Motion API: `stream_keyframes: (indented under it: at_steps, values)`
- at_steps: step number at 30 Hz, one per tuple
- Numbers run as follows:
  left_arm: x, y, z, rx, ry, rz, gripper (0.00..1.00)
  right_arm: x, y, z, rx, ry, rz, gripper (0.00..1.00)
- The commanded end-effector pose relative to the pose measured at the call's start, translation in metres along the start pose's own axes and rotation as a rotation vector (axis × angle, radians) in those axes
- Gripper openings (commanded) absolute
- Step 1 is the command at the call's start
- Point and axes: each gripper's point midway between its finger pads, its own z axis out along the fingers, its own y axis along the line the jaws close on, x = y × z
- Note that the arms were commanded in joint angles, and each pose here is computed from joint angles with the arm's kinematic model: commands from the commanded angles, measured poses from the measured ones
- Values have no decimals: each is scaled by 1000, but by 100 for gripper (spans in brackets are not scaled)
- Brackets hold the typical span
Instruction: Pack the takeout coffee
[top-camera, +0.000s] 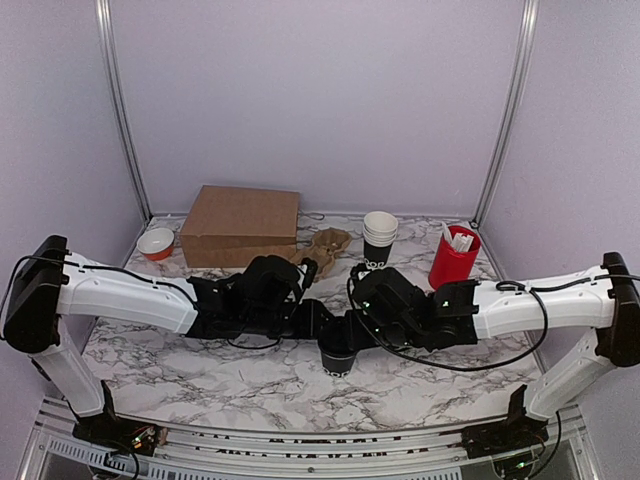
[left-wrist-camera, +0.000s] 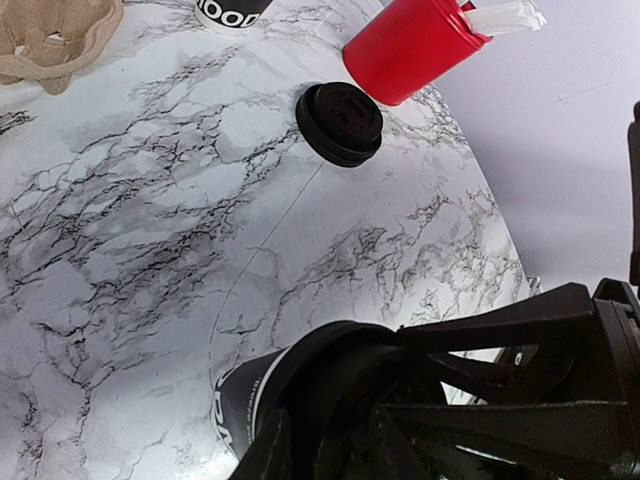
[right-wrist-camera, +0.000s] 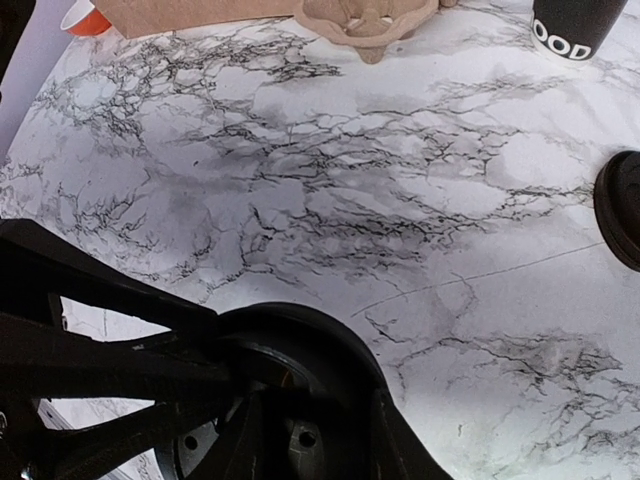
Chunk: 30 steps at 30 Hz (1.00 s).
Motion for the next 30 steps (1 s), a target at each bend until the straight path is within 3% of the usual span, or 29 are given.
stream_keyframes:
  at_steps: [1, 8, 18, 30]
  values:
    - [61, 50, 13, -170, 189, 23, 27, 72, -25, 13, 67, 230, -55, 34]
    - [62, 44, 12, -162, 186, 38, 27, 59, -14, 1, 56, 191, -58, 34]
    - [12, 1, -1, -120, 94, 142, 34, 18, 1, -20, -10, 46, 14, 39]
    - [-16, -25, -16, -88, 36, 173, 43, -5, 2, -34, -4, -35, 31, 46]
